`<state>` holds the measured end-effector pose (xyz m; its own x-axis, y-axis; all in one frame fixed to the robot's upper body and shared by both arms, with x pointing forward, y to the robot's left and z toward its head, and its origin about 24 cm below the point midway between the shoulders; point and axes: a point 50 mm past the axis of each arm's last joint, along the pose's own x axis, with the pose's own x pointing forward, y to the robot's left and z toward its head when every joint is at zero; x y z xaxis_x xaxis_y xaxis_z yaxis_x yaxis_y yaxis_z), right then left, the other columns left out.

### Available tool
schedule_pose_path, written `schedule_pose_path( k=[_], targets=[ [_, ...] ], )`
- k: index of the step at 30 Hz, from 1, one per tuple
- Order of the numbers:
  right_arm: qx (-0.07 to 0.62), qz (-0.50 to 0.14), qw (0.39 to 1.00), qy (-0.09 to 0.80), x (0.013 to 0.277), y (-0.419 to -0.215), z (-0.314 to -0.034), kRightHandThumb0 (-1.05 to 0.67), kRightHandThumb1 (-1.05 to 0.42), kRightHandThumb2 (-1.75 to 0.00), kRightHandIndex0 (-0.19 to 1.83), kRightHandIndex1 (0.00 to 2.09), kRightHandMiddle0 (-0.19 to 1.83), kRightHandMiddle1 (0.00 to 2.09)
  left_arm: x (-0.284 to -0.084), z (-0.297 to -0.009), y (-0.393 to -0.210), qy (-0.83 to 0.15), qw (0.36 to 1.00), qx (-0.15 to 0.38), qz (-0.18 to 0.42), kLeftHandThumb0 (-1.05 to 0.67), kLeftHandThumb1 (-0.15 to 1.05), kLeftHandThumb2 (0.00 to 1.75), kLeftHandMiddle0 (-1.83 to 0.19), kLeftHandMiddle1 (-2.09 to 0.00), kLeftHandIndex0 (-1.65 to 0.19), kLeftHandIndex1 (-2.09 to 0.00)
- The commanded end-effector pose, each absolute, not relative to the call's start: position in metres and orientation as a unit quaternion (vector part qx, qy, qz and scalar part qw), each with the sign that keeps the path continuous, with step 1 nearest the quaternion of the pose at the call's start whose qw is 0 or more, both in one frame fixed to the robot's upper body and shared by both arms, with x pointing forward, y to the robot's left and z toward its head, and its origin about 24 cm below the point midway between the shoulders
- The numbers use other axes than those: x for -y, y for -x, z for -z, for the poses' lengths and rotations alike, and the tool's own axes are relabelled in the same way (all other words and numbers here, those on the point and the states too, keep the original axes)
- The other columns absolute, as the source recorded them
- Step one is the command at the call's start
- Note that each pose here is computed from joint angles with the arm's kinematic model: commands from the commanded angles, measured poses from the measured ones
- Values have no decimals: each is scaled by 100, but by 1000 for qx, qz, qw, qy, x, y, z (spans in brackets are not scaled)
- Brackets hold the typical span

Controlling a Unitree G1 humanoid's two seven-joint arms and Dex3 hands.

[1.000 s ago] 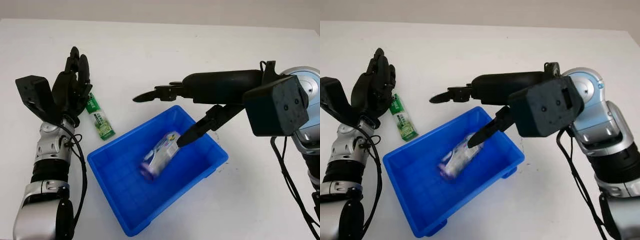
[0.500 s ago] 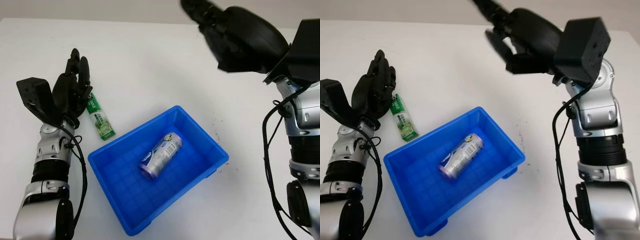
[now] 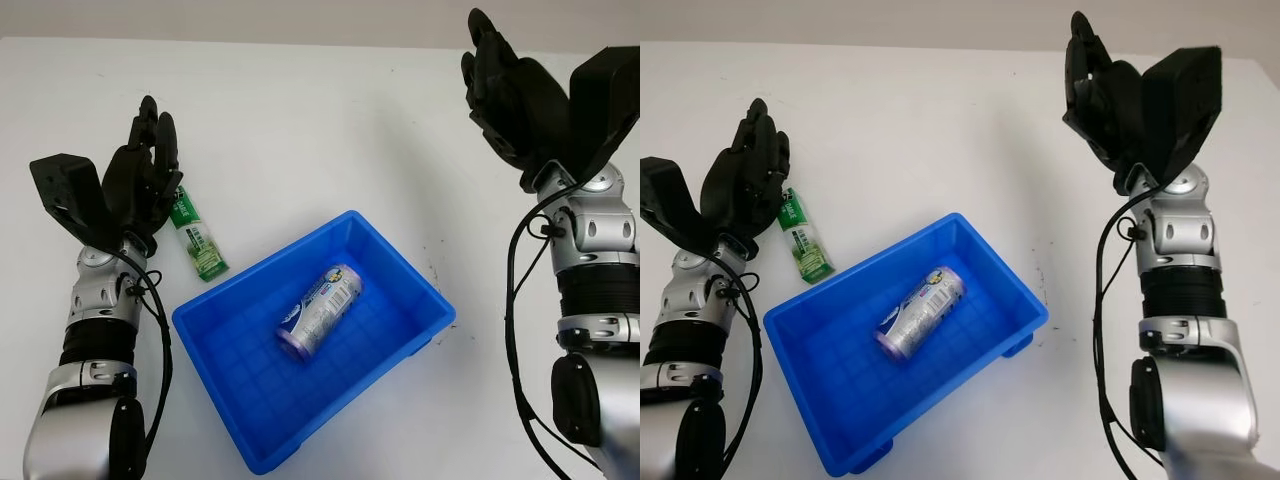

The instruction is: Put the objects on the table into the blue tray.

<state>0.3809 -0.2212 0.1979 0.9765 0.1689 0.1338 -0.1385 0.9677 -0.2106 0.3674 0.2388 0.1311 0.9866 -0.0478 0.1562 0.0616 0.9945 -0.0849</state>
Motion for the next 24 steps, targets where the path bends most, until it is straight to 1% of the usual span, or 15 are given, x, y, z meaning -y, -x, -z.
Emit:
schedule_pose_path(
  k=[1, 5, 12, 16, 18, 20, 21, 22, 23, 24],
  targets=[
    [65, -70, 991, 92, 221, -381, -189, -81, -105, -88, -19, 0, -19, 0, -241, -141, -368, 37, 995, 91, 29, -71, 105, 60, 19, 0, 19, 0],
    [51, -70, 994, 72, 220, -381, -178, -80, -105, -89, -19, 0, -19, 0, -243, -142, -368, 34, 995, 87, 25, -72, 105, 59, 19, 0, 19, 0],
    [53, -66, 995, 51, 216, -382, -172, -80, -105, -89, -19, 0, -19, 0, -247, -146, -365, 25, 995, 95, 33, -73, 105, 58, 19, 0, 19, 0],
    [57, -62, 995, 45, 214, -381, -170, -80, -105, -87, -19, 0, -19, 0, -256, -160, -359, -9, 992, 115, 49, -69, 105, 59, 18, -1, 18, -1],
    [56, -64, 995, 45, 213, -380, -169, -79, -105, -87, -19, 0, -19, 0, -265, -175, -354, -54, 988, 122, 72, -68, 105, 58, 14, -4, 14, -3],
    [53, -67, 995, 47, 213, -379, -169, -79, -105, -88, -19, 0, -19, 0, -274, -194, -349, -135, 978, 124, 102, -65, 105, 51, 7, -6, 7, -7],
    [52, -70, 995, 50, 213, -379, -169, -79, -105, -88, -19, 0, -19, 0, -277, -205, -346, -182, 968, 125, 115, -65, 105, 44, 5, -7, 5, -7],
    [50, -72, 995, 51, 213, -379, -169, -79, -105, -88, -19, 0, -19, 0, -278, -217, -343, -222, 958, 125, 134, -59, 105, 32, 1, -7, 1, -8],
    [49, -74, 995, 51, 213, -378, -169, -79, -105, -88, -19, 0, -19, 0, -279, -229, -341, -280, 941, 124, 147, -51, 99, 19, 0, -7, -1, -8],
    [49, -75, 995, 51, 214, -378, -169, -79, -105, -88, -19, 0, -19, 0, -278, -240, -338, -338, 920, 125, 155, -49, 96, 14, -2, -7, -2, -8]
  ],
)
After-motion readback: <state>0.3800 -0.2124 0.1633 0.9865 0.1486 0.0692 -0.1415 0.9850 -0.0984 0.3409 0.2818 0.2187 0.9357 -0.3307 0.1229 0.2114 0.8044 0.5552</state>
